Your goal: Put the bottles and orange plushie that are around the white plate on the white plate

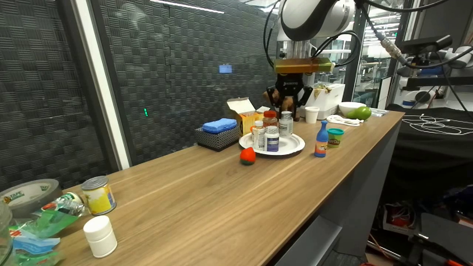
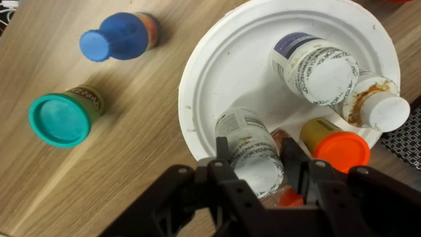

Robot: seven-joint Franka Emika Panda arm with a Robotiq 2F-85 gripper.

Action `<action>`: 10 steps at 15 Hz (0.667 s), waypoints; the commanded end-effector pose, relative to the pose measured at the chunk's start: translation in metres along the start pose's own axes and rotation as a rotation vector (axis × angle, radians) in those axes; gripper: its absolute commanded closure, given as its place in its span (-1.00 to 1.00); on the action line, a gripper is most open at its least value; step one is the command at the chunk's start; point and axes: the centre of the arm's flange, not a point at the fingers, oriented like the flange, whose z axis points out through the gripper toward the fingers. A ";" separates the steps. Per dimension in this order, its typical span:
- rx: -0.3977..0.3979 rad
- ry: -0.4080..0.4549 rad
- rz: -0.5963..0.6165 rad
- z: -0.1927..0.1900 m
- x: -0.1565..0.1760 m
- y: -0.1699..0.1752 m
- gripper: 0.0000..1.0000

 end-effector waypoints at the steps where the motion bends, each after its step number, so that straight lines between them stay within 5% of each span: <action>1: 0.045 -0.002 0.017 0.002 0.014 -0.001 0.63; 10: 0.097 -0.029 0.043 0.021 0.027 0.007 0.63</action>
